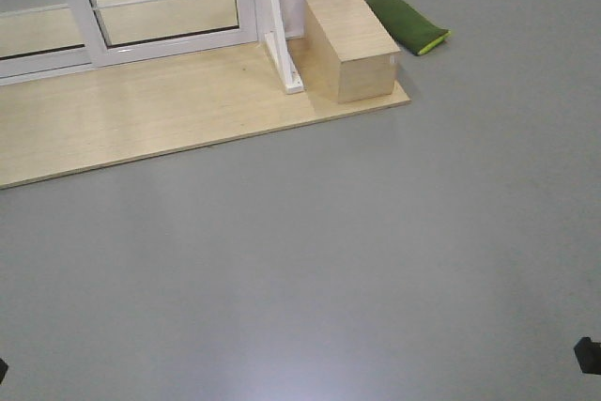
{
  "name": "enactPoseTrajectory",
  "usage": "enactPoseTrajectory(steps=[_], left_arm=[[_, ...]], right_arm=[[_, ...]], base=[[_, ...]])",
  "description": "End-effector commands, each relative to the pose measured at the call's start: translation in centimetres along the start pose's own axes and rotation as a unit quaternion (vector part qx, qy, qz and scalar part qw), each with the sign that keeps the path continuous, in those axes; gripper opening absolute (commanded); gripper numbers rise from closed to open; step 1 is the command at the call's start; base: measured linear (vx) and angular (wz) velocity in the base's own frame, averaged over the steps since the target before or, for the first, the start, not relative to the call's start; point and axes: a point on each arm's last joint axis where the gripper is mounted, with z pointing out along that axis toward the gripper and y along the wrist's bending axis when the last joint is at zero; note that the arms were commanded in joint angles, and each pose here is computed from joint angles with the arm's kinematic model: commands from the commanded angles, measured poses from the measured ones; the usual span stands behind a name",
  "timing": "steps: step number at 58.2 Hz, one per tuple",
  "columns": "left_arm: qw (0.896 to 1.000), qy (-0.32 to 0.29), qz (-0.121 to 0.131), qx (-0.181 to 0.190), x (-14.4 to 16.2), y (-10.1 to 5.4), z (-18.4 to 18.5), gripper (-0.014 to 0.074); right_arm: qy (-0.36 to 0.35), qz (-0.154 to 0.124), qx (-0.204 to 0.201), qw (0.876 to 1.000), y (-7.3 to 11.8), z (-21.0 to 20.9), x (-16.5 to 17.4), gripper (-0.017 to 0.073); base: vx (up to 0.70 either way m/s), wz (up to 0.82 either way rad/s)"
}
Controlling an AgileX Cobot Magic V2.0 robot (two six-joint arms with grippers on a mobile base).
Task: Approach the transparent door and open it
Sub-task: 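Drive up to the white-framed glass sliding door and stop facing it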
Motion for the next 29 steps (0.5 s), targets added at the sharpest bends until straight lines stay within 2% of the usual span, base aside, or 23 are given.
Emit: enactPoseTrajectory(steps=[1,29], left_arm=[[0.999,-0.041,-0.005,-0.003,-0.32,0.05,-0.03,-0.0006],[0.999,-0.041,-0.005,-0.003,-0.32,0.05,-0.03,-0.0006]], right_arm=[[-0.047,-0.001,0.002,0.999,-0.02,-0.12,-0.69,-0.0009],[-0.048,-0.001,0.002,0.999,-0.02,-0.12,-0.7,-0.0009]], base=[[0.56,0.28],[0.56,0.25]])
